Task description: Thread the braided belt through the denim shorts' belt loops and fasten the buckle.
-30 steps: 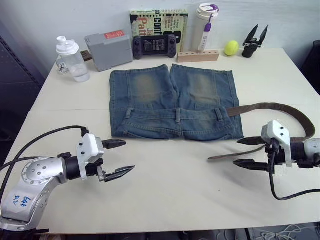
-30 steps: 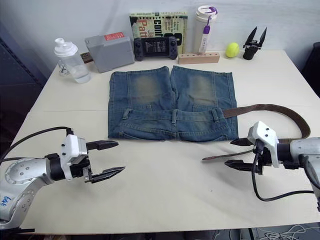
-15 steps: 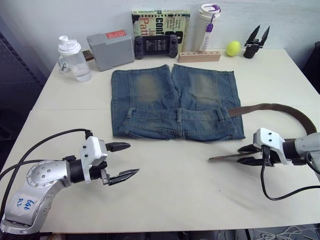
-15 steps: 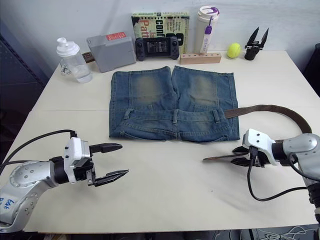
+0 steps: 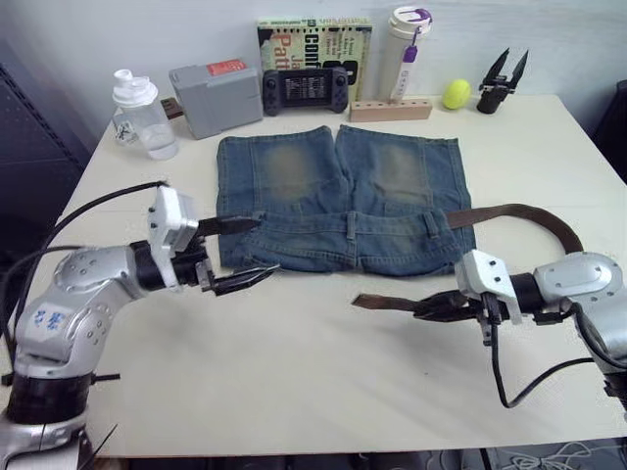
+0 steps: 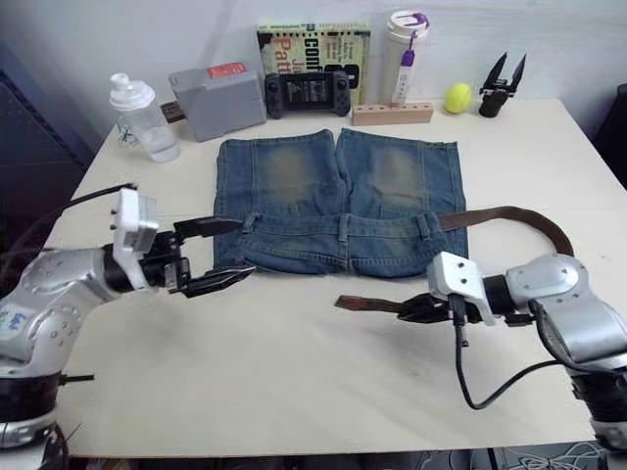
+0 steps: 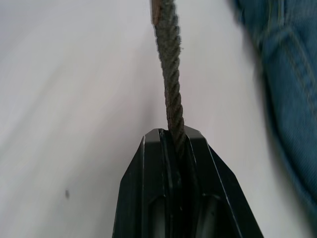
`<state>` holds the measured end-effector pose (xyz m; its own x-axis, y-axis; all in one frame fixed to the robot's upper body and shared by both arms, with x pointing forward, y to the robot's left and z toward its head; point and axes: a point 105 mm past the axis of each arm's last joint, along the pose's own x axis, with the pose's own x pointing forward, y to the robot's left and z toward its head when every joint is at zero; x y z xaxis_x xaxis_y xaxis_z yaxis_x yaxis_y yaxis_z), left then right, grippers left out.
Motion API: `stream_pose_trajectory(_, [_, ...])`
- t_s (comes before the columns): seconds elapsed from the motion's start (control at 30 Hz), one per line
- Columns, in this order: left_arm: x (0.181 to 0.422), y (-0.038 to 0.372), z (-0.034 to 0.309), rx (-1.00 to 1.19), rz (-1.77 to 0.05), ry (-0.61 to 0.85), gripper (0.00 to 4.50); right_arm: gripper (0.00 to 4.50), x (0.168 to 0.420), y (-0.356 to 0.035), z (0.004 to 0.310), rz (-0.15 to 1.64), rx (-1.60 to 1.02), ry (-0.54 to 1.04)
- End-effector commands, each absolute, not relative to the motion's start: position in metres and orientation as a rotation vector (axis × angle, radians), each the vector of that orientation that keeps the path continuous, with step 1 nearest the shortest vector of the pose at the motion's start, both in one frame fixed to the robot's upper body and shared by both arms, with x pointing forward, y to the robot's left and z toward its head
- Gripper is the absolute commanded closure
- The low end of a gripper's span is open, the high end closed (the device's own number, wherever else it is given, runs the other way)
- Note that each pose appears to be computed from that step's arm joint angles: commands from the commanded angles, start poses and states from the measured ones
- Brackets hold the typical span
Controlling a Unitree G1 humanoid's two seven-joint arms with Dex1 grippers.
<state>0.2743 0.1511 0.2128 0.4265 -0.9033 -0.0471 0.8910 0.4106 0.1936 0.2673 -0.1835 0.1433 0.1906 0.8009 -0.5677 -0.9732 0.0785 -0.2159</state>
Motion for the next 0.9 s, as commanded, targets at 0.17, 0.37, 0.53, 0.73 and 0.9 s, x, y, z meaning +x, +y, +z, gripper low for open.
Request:
stream_pose_trajectory(0.17, [0.258,0.086,0.201,0.066,-1.532,0.038,0.0,4.46,0.26,-0.122,0.171,1.436,-0.686,0.169])
stream_pose_trajectory(0.37, [0.26,0.083,0.195,0.062,-1.545,0.068,0.0,4.46,0.26,-0.118,0.173,1.428,-0.673,0.161])
stream_pose_trajectory(0.53, [0.259,0.08,0.187,0.084,-1.555,0.09,0.0,4.46,0.258,-0.114,0.178,1.429,-0.654,0.139])
stream_pose_trajectory(0.73, [0.261,0.077,0.183,0.104,-1.55,0.091,2.14,4.5,0.257,-0.112,0.181,1.428,-0.652,0.132])
stream_pose_trajectory(0.9, [0.264,0.077,0.183,0.097,-1.541,0.086,4.17,4.5,0.257,-0.11,0.185,1.427,-0.636,0.126])
